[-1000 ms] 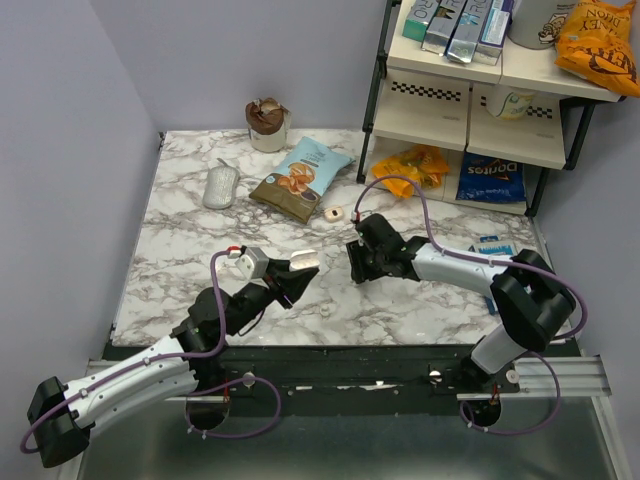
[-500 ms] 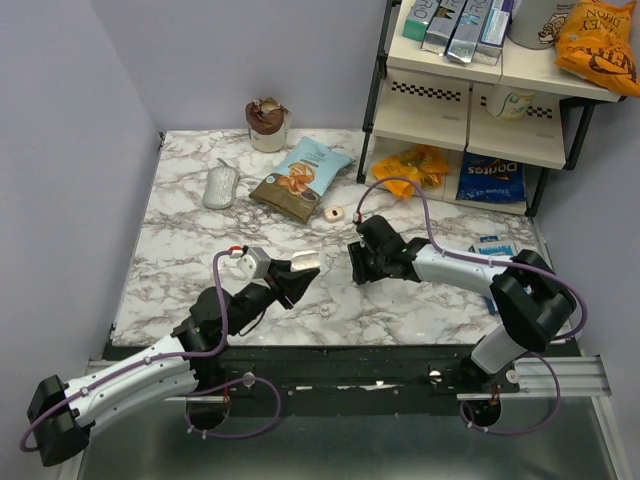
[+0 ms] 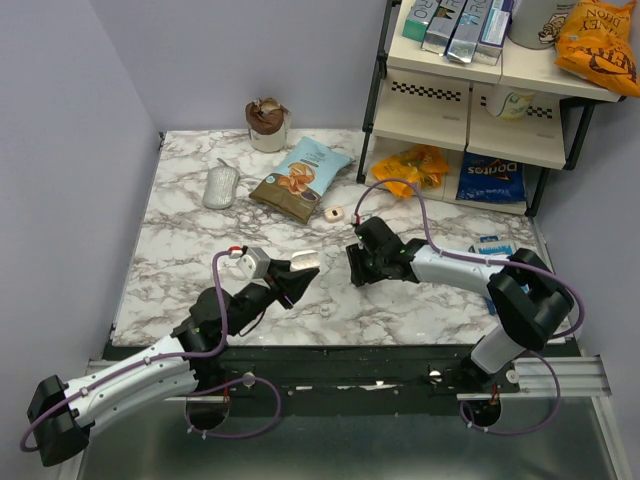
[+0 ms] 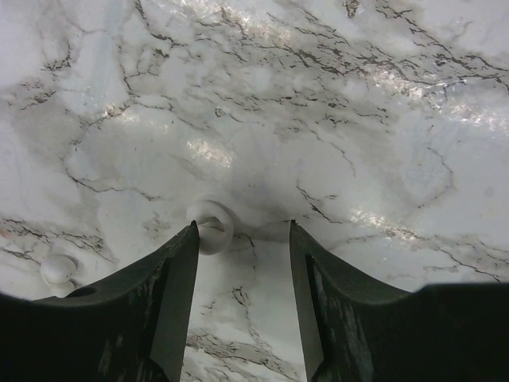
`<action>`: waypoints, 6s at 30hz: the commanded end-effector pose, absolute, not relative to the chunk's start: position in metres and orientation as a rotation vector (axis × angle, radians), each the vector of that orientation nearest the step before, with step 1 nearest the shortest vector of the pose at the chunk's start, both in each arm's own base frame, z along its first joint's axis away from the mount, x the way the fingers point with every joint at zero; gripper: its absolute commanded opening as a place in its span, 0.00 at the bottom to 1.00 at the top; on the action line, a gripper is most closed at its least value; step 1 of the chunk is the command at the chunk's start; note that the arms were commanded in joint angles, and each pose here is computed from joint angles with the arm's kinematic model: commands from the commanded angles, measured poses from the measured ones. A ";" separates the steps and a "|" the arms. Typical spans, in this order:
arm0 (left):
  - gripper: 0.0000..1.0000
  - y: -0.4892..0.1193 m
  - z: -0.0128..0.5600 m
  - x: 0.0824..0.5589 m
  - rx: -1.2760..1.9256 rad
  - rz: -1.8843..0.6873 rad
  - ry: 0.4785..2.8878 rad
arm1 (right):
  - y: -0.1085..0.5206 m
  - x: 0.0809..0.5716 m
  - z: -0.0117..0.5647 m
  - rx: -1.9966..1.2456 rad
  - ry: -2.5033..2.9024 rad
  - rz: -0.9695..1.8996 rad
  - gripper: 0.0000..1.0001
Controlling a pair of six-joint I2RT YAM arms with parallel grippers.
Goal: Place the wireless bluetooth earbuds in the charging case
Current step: Pick up the earbud from the center of the board, then place the earbud in the charging case, then pick up the earbud from the center of the board.
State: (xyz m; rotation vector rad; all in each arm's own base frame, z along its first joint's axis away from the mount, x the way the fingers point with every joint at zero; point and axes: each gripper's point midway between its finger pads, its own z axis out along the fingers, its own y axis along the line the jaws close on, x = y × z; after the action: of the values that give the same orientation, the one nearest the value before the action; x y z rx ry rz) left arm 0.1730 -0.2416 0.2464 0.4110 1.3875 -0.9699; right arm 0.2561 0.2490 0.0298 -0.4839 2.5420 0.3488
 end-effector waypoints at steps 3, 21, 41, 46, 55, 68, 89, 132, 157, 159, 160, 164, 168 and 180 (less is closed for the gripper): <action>0.00 -0.242 0.242 0.173 0.399 -0.972 1.393 | 0.254 0.241 0.015 -0.545 2.581 0.353 0.57; 0.00 -0.241 0.242 0.170 0.399 -0.974 1.397 | 0.264 0.245 0.021 -0.561 2.563 0.383 0.25; 0.00 -0.242 0.258 0.173 0.401 -0.959 1.312 | 0.259 0.236 0.194 -0.425 2.085 0.706 0.04; 0.00 -0.251 0.281 0.172 0.464 -0.945 1.176 | 0.263 0.211 0.271 -0.541 1.900 0.794 0.04; 0.00 -0.284 0.324 0.168 0.626 -0.931 0.938 | 0.258 0.174 0.344 -0.690 1.726 0.791 0.01; 0.00 -0.303 0.338 0.189 0.661 -0.843 0.858 | 0.283 0.169 0.346 -0.617 1.843 0.820 0.01; 0.00 -0.308 0.334 0.189 0.668 -0.861 0.872 | 0.303 0.178 0.360 -0.608 1.793 0.828 0.01; 0.00 -0.304 0.348 0.191 0.632 -0.853 0.845 | 0.313 0.176 0.333 -0.668 1.824 0.808 0.15; 0.00 -0.260 0.320 0.197 0.512 -0.762 0.975 | 0.244 0.193 0.310 -0.470 1.850 0.584 0.48; 0.00 -0.238 0.315 0.196 0.448 -0.735 0.997 | 0.253 0.187 0.260 -0.545 1.964 0.570 0.48; 0.00 -0.234 0.303 0.196 0.451 -0.724 1.043 | 0.266 0.179 0.234 -0.615 2.029 0.598 0.48; 0.00 -0.209 0.283 0.196 0.401 -0.670 1.128 | 0.297 0.158 0.169 -0.734 2.145 0.724 0.44; 0.00 -0.182 0.290 0.194 0.307 -0.639 1.127 | 0.321 0.138 0.135 -0.833 2.192 0.788 0.41; 0.00 -0.168 0.295 0.191 0.213 -0.674 1.144 | 0.378 0.141 0.095 -0.859 2.287 0.862 0.44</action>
State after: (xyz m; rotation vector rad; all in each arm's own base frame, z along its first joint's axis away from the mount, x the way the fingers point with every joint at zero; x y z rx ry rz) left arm 0.1897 -0.1747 0.2971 0.2602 1.1261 -0.6723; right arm 0.1370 0.3450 0.0863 -0.8887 2.3211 0.7535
